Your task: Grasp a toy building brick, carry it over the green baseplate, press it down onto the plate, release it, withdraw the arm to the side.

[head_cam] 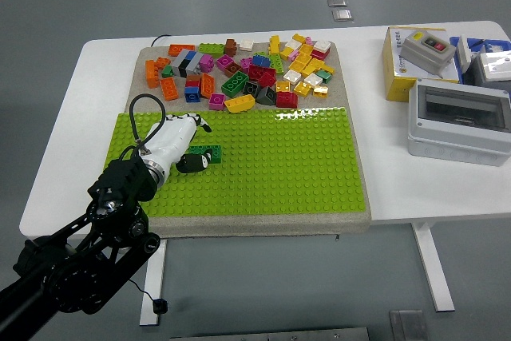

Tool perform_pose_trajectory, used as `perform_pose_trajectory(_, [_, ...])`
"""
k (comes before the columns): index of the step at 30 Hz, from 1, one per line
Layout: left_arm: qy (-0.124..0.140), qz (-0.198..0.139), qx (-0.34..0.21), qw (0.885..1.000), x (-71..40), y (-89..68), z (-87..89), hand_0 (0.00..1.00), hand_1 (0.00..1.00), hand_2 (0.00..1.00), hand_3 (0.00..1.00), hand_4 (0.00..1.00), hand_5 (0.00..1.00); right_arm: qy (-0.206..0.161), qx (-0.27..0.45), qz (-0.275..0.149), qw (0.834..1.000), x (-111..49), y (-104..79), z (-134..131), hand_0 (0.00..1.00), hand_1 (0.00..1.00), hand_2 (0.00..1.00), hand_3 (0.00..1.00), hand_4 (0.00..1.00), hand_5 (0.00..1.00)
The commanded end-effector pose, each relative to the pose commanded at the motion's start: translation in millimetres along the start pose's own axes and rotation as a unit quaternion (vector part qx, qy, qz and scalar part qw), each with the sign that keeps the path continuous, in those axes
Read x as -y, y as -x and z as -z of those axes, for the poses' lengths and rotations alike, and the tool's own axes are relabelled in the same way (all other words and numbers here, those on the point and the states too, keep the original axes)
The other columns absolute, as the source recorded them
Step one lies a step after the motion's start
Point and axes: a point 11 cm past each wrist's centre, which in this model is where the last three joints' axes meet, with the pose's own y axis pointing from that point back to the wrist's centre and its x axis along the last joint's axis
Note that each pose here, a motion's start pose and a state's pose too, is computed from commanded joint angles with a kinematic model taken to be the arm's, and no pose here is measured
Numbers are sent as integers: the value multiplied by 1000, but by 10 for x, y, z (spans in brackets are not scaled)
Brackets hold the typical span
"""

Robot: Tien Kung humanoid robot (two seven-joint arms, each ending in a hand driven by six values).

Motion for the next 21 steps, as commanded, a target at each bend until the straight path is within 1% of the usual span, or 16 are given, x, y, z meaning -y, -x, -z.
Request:
perform_pose_trajectory(3, [3,-14,-8,1000,-52,-131,49,982,924,924,682,616,251,-1,0,-1,1000,0,-5,12,652,527,541,640,409,733])
perform_pose_trajectory(5, [-1,-26,-16,1000,-103,-221,169,982,924,924,682,616,251,-2,1,-2,1000,1,-11,16,652,527,541,640,409,733])
perform_pose_trajectory(6, [-4,-31,-18,999,-132,-256,257,982,924,924,682,616,251,-2,1,-2,1000,1,-16,13,652,527,541,640,409,733])
perform_pose_trajectory(7, [-7,-37,-19,999,-166,-285,372,987,926,930,735,615,246,-1,2,-3,1000,3,-25,6,652,527,541,640,409,733])
perform_pose_trajectory(8, [-9,-39,-18,999,-185,-295,441,987,926,930,735,615,246,0,2,-3,1000,3,-31,1,650,524,541,640,408,733])
perform_pose_trajectory(10, [-17,-41,-17,999,-230,-296,637,987,926,930,735,615,246,1,4,-5,1000,5,-45,-12,650,524,541,640,408,733])
perform_pose_trajectory(11, [-24,-42,-14,999,-263,-291,787,987,926,930,735,615,246,2,4,-5,1000,6,-54,-18,650,524,541,640,408,733])
perform_pose_trajectory(13, [-33,-43,-11,998,-315,-266,999,987,926,930,735,615,246,3,5,-6,1000,7,-64,-23,650,524,541,640,408,733])
perform_pose_trajectory(14, [-36,-44,-10,998,-334,-260,1072,989,926,927,759,618,241,3,5,-6,1000,8,-66,-22,652,524,541,640,409,733])
perform_pose_trajectory(16, [-42,-46,-6,998,-393,-243,1257,989,926,927,759,618,241,1,4,-7,1000,8,-71,-14,652,524,541,640,409,733])
perform_pose_trajectory(19, [-46,-42,-3,998,-453,-204,1437,989,926,927,759,618,241,-1,5,-8,1000,8,-77,-2,652,524,541,640,409,733])
perform_pose_trajectory(20, [-48,-40,-1,998,-467,-184,1491,993,928,928,760,644,255,-2,6,-8,1000,8,-79,2,653,525,541,640,409,732])
perform_pose_trajectory(21, [-49,-38,1,998,-475,-168,1529,993,928,928,760,644,255,-2,6,-8,1000,9,-80,5,653,525,541,640,409,732])
